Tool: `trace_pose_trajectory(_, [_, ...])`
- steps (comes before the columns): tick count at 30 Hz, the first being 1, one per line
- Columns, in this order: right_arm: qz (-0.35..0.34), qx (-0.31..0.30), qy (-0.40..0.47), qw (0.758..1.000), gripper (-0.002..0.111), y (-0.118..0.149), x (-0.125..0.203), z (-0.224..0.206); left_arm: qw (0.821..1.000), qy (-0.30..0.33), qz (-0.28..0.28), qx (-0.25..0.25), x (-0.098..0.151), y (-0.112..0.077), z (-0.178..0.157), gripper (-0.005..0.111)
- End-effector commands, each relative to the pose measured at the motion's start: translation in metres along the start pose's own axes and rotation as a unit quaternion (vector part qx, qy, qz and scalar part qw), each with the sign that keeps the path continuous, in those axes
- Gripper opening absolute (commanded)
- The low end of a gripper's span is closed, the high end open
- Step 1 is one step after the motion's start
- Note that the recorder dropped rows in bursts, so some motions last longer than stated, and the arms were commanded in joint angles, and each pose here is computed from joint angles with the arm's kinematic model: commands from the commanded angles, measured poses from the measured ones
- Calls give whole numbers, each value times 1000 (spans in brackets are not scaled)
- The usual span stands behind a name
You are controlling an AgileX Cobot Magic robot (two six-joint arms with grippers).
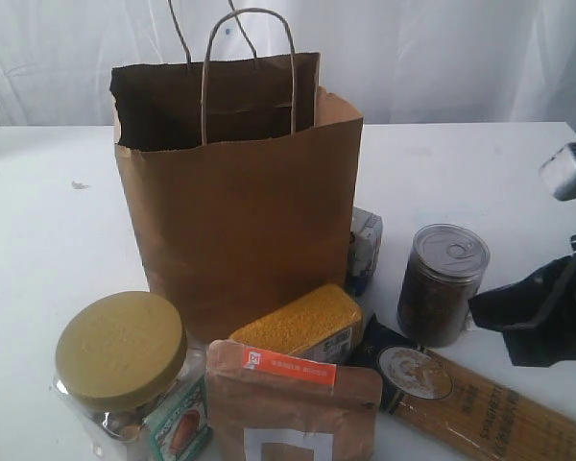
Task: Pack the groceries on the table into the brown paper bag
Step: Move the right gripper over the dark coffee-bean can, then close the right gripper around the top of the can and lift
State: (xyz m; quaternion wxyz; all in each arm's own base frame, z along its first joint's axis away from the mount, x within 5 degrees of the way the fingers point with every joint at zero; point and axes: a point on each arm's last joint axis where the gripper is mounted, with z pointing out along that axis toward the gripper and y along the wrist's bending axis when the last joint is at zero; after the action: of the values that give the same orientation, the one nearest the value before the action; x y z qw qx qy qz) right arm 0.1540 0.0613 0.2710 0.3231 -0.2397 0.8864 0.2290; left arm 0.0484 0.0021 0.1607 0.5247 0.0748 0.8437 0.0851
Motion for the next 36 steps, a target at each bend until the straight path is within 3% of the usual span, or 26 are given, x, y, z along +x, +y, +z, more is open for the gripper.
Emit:
trace_pose_trajectory(1, [-29, 17, -40, 999, 0, 8, -7, -17, 1000, 9, -3, 4, 3, -1, 1, 0])
trace_pose_trajectory(8, [18, 122, 8, 992, 0, -6, -20, -37, 1000, 9, -3, 4, 3, -1, 1, 0])
trace_pose_trajectory(13, [13, 124, -9, 992, 0, -7, -28, -33, 1000, 7, 1, 13, 3, -2, 1, 0])
trace_pose_trajectory(15, [-24, 122, -10, 992, 2, -7, -31, -27, 1000, 6, 4, 18, 3, -3, 1, 0])
trace_pose_trajectory(17, [-55, 114, 15, 992, 19, -11, -30, -15, 1000, 4, 6, 23, 3, -3, 1, 0])
trace_pose_trajectory(21, [-32, 109, 59, 992, 71, -29, -30, 14, 1000, 4, 8, 25, 3, -3, 1, 0])
trace_pose_trajectory(25, [-18, 118, 67, 991, 100, -43, -33, 35, 1000, 4, 8, 25, 3, -3, 1, 0])
trace_pose_trajectory(36, [10, 157, 19, 987, 103, -67, -43, 69, 1000, 4, 8, 25, 3, -3, 1, 0])
